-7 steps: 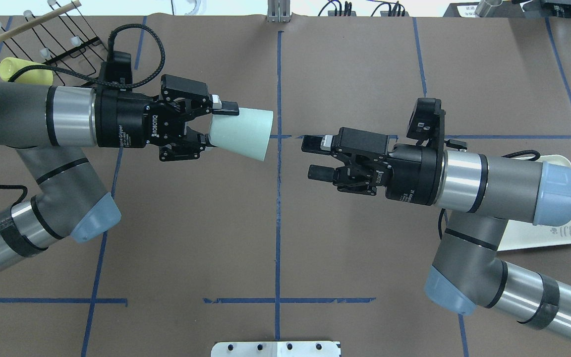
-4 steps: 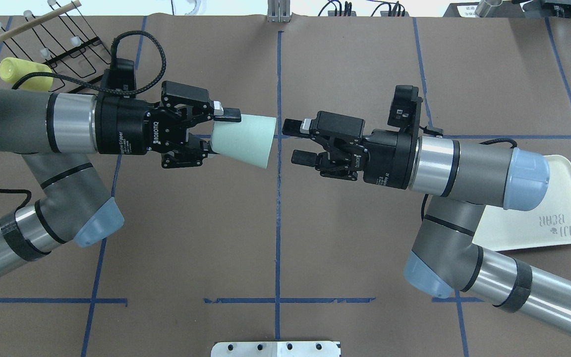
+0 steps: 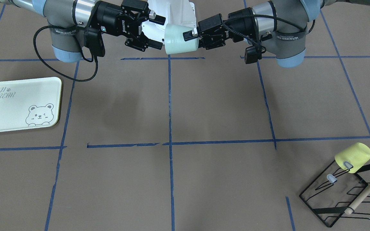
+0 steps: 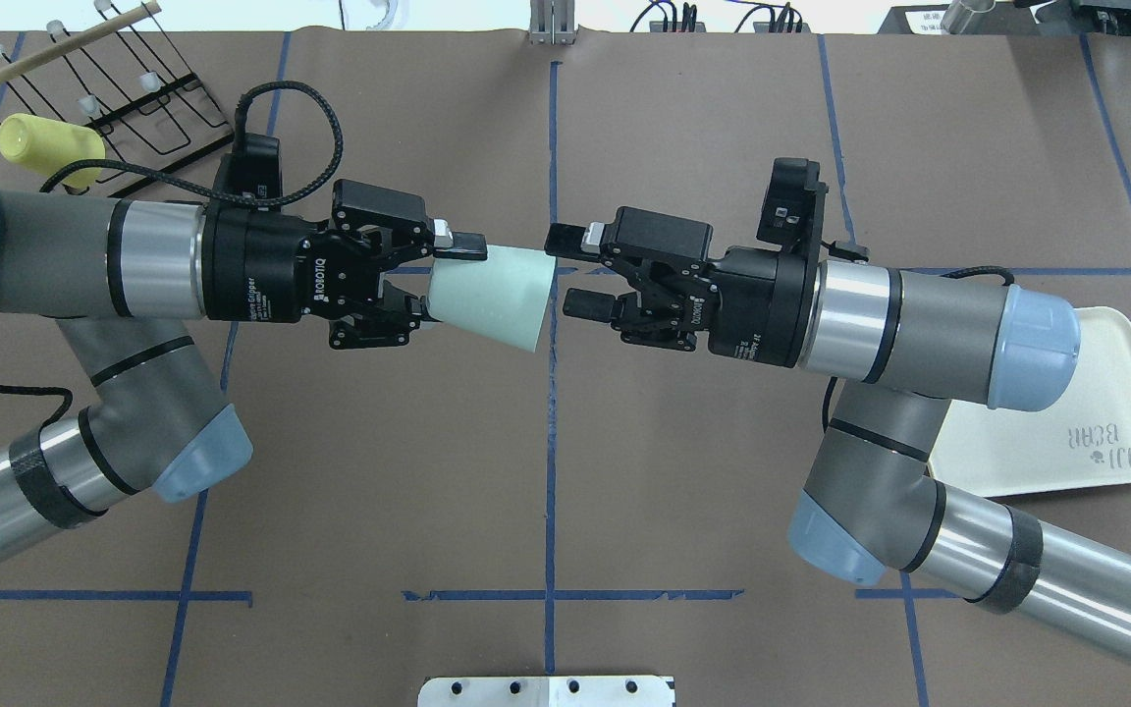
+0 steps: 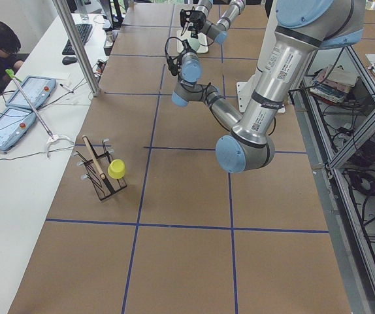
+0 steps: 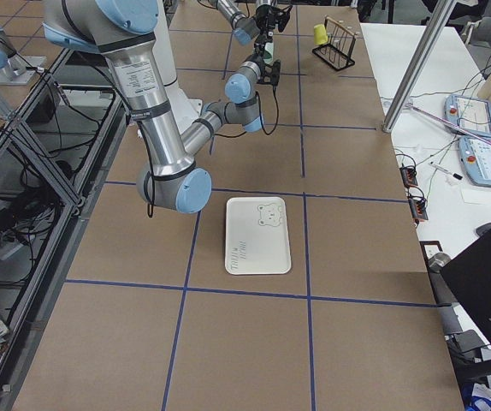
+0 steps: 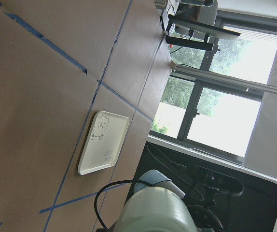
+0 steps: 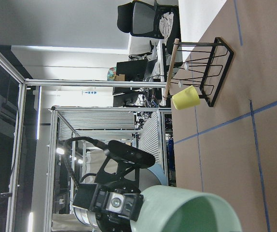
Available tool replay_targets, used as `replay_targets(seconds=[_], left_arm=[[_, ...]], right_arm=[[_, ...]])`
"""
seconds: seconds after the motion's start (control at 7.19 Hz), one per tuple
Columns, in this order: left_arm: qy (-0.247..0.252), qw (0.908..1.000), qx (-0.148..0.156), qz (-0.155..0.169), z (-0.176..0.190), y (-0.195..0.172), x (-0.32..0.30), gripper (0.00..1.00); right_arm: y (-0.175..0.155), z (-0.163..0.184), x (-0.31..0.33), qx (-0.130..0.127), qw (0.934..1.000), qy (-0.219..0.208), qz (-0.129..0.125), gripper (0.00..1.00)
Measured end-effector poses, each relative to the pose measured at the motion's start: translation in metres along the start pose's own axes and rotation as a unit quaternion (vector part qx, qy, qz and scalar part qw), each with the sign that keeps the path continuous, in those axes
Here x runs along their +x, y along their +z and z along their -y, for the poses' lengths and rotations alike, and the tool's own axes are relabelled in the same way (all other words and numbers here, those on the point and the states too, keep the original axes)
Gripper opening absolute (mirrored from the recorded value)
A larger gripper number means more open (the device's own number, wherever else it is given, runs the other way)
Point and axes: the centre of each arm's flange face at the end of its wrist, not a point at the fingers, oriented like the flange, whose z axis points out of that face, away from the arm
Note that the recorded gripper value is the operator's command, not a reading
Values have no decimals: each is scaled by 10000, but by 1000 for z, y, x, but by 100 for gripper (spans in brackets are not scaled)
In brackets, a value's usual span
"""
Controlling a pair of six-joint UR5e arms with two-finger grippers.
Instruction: Left arm grabs green cup and hands to right arm on tray
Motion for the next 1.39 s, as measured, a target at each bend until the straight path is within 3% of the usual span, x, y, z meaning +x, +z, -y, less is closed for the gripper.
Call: replay_targets(seconds=[0.97,1.11,1.39], left_arm=[[-79,10000,-3,-22,-6,10,-9,16],[-81,10000,4,-34,-6,10,-9,16],[-84,10000,9,-41,-6,11,-9,16]], right_arm=[[7,-7,-2,-69,10000,28,23,99],[9,-10,-1,-95,9999,39,26,94],[10,-11,-1,-112,9999,50,28,64]])
